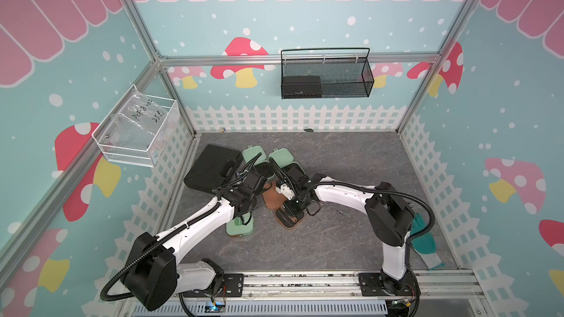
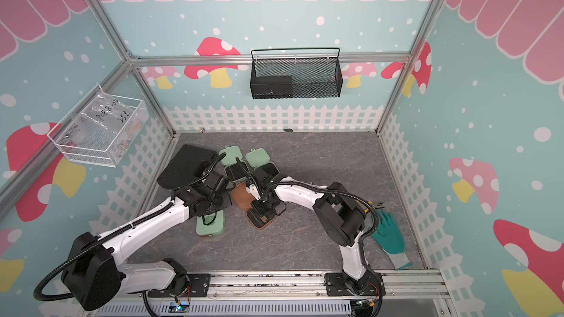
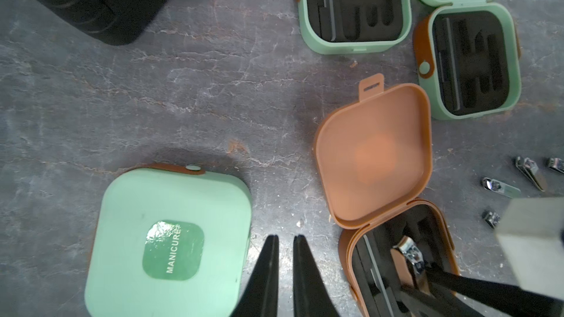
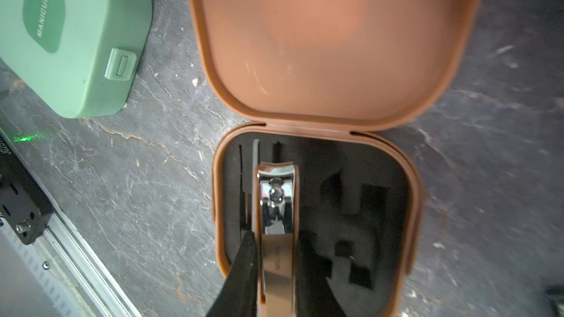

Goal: Organize nail clipper sets
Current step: Place the nail clipper in the storage box.

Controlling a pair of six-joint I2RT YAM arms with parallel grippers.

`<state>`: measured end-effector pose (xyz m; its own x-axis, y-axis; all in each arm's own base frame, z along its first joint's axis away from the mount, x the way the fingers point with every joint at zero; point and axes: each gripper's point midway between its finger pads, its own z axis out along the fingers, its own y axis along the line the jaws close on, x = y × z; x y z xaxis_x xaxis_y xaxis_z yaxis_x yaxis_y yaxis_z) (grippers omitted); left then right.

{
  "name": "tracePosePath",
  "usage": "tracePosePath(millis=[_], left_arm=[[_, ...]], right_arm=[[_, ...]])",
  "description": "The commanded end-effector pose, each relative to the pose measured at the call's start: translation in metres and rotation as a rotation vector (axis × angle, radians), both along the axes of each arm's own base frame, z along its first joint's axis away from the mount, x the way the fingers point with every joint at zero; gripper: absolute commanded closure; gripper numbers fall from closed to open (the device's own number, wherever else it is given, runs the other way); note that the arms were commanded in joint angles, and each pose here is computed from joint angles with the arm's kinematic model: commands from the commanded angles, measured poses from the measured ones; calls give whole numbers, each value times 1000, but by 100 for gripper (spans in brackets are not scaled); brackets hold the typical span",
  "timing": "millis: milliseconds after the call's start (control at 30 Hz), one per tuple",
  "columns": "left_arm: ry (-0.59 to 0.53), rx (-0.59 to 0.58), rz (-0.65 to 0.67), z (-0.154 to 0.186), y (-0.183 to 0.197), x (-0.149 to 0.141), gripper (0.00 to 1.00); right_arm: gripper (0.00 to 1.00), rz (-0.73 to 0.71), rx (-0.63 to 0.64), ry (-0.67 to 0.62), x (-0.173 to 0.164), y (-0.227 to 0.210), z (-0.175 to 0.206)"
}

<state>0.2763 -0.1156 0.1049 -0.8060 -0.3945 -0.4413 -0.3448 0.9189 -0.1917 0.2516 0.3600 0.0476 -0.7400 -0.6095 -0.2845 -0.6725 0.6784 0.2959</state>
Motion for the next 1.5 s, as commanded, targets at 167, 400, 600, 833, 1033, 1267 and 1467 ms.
tracePosePath(millis=[167, 400, 600, 833, 1033, 1267, 1467], left_arm=[[20, -8, 7, -7, 4, -4, 86], [16, -16, 5, -6, 3, -4, 86], [15, -17, 5, -7, 2, -3, 86], [19, -16, 5, -8, 3, -4, 86], [17, -17, 6, -7, 3, -4, 87], [23, -19, 4, -9, 2, -4, 87], [24, -18, 4, -10, 2, -3, 87]], right_arm=[[100, -50, -13, 8, 5, 8, -10], [100, -64, -55, -24, 12, 3, -7], [100, -56, -78, -15, 10, -1, -11], [100, -47, -102, 15, 1, -9, -22], [100, -41, -133, 30, -5, -17, -30], [100, -37, -169, 25, -5, -22, -35], [100, -33, -214, 10, -4, -29, -36]])
